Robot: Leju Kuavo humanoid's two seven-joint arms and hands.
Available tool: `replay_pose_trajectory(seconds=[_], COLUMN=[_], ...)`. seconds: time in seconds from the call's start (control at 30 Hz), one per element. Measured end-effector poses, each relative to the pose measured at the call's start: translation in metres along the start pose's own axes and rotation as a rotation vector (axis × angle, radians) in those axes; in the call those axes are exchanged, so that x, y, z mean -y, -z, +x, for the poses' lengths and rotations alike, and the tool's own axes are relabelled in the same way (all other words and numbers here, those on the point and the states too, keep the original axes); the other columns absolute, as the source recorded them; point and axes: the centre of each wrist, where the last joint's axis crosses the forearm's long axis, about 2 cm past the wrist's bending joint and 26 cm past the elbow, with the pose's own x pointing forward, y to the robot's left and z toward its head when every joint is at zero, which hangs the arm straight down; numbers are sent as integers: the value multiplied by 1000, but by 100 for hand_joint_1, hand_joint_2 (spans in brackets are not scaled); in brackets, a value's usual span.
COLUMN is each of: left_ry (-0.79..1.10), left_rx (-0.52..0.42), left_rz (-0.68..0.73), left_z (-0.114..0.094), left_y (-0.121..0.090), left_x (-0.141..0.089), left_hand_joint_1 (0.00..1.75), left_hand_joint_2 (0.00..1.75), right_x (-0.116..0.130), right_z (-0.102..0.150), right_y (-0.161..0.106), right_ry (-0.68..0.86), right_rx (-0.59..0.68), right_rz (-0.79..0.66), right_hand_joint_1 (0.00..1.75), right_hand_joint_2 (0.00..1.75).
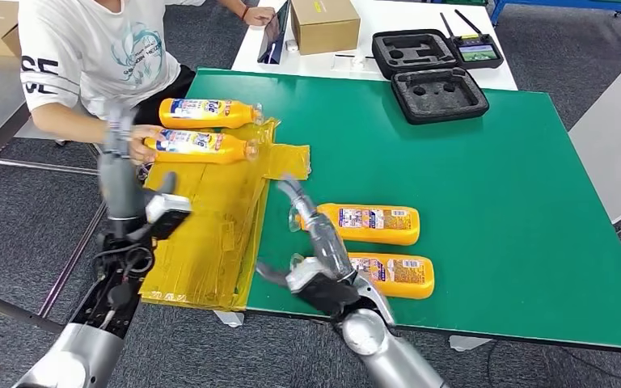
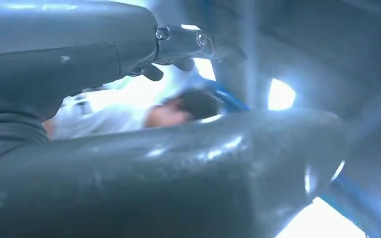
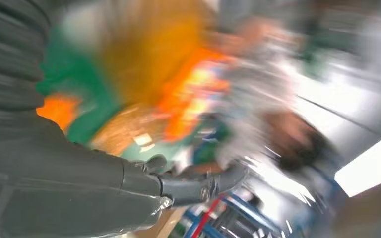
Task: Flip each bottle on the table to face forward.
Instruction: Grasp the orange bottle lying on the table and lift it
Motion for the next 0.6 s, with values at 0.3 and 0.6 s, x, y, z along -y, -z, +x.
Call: replay_pose_trajectory(seconds=[0.3,0.6], left_ry=[-229,-321], left_rx=[-267,-341], left_rz=[176,143], left_z=[1,7], left_y=[-53,-83], left_x=[-25,-29], left_hand_joint_1=[0,0], left_hand_joint_2=[0,0], right_x=[50,82], right_z=[-43,-65], right_y=[-31,-57], right_ry=[-355,-467], right_rx=[-253,-386], right_rz=[247,335], right_hand_joint_1=[0,0], right_hand_joint_2=[175,175])
